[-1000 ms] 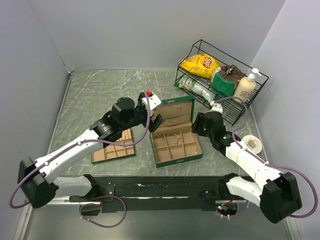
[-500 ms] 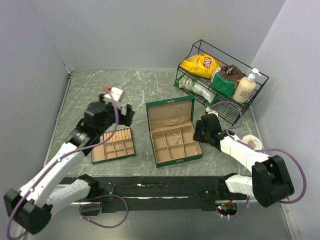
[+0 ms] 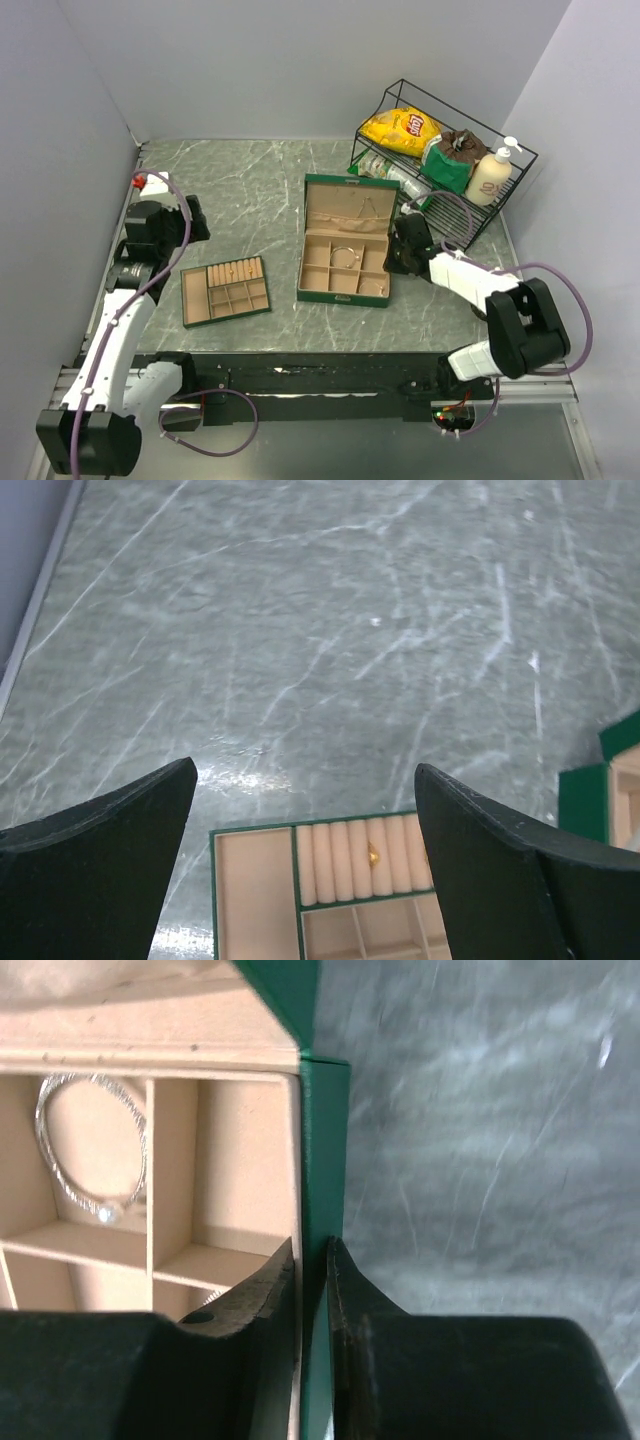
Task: Organize the mixed jewelry
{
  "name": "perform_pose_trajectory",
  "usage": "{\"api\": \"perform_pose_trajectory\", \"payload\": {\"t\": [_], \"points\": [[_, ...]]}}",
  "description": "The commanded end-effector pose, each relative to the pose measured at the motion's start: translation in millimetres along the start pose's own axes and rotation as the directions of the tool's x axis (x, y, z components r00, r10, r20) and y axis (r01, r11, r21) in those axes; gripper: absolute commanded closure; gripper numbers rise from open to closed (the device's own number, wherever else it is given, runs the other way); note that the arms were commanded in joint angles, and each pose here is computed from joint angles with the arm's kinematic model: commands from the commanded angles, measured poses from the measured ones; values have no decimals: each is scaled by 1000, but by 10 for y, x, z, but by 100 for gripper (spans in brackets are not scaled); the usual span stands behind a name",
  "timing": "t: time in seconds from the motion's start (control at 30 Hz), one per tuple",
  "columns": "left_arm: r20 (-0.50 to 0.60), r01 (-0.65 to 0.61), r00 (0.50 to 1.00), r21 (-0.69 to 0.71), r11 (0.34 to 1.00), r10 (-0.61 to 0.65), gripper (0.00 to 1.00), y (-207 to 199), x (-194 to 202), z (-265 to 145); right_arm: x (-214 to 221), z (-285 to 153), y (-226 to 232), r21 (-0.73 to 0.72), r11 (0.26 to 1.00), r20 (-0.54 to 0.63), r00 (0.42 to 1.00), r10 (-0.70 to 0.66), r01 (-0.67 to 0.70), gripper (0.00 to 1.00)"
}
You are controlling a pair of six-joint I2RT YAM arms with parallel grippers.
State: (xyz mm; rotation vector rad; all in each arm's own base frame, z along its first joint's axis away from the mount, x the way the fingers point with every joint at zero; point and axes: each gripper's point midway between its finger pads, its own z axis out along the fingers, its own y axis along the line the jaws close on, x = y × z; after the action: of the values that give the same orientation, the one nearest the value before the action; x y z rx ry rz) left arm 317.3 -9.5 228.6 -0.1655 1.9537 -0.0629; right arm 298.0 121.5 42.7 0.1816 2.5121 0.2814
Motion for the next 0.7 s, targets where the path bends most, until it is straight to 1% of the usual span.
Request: {"api": "perform_pose_trajectory", "payload": {"t": [0.0, 0.07, 0.13, 0.17, 0.27, 0.33, 0.47, 0.6, 0.67], "points": [[20, 100, 995, -68, 993, -99, 4, 166, 27, 59, -410, 44, 239, -59, 998, 72, 997, 15, -11, 94], [27, 106, 994, -124, 987, -104, 4, 287, 118, 63, -508, 84, 343, -89, 996, 75, 997, -1, 8, 93], [51, 119, 992, -151, 981, -112, 4, 344, 136, 43, -601, 117, 389, -93, 995, 81, 996, -31, 39, 92], [47, 119, 992, -161, 980, -113, 4, 367, 186, 42, -630, 131, 406, -98, 994, 86, 995, -43, 51, 92], [70, 125, 991, -182, 975, -114, 4, 407, 147, 22, -676, 175, 455, -113, 988, 88, 992, -92, 101, 91], [82, 135, 989, -212, 968, -120, 4, 499, 115, 17, -682, 202, 469, -119, 979, 97, 983, -155, 166, 90], [79, 130, 990, -213, 968, -116, 4, 505, 128, 26, -667, 240, 466, -127, 960, 101, 966, -237, 249, 90], [67, 125, 991, -201, 972, -114, 4, 485, 153, 55, -653, 260, 503, -153, 944, 113, 954, -276, 291, 90], [58, 122, 992, -199, 972, -113, 4, 479, 165, 67, -686, 265, 520, -154, 941, 117, 951, -285, 301, 87]]}}
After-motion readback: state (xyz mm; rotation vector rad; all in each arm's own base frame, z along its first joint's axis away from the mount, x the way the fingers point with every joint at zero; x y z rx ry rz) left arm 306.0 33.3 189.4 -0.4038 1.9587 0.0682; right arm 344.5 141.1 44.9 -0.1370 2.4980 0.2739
